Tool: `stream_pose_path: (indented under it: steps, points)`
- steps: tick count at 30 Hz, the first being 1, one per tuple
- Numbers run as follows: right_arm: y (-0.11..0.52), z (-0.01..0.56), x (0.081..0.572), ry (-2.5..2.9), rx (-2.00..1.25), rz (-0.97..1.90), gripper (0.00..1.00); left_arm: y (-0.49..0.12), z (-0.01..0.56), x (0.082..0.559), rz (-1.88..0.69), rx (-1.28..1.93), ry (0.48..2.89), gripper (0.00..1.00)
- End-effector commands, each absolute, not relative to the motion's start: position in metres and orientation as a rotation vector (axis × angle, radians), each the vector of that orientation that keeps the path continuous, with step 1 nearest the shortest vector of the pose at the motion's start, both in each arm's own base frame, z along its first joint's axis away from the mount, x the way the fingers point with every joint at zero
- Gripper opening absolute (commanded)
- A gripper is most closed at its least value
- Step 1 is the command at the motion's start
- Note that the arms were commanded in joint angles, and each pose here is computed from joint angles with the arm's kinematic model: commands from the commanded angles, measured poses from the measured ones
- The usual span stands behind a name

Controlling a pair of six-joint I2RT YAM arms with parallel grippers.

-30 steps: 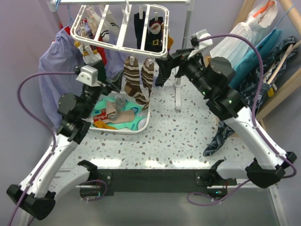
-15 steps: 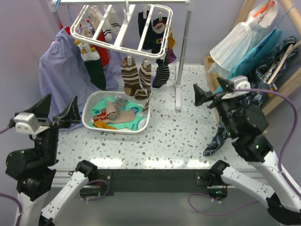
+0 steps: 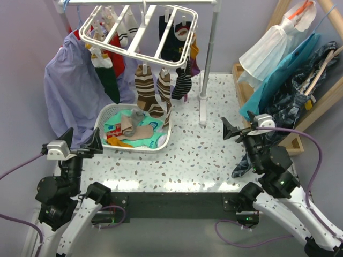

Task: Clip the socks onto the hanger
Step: Reset both arms

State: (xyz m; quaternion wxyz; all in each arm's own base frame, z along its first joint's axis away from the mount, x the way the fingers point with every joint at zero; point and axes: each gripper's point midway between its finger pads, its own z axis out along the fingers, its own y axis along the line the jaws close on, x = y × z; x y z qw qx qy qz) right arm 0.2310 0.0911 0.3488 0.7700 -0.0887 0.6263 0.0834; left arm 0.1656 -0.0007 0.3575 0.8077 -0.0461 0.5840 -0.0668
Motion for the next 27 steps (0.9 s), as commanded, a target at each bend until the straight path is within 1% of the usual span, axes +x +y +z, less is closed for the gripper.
stream_pose_path:
  steps: [1, 5, 11, 27]
  points:
    - [0.090, 0.358, 0.230, 1.296, -0.155, 0.208, 0.98, 0.006, 0.354, 0.169, -0.127, -0.155, 1.258, 1.00]
    - [0.087, 0.363, 0.231, 1.263, -0.131, 0.201, 0.99, 0.012, 0.345, 0.175, -0.099, -0.207, 1.263, 1.00]
    - [0.095, 0.361, 0.237, 1.277, -0.149, 0.202, 0.99, 0.010, 0.337, 0.183, -0.076, -0.200, 1.277, 1.00]
    - [0.108, 0.354, 0.243, 1.292, -0.171, 0.236, 0.99, 0.011, 0.337, 0.187, -0.067, -0.218, 1.268, 1.00]
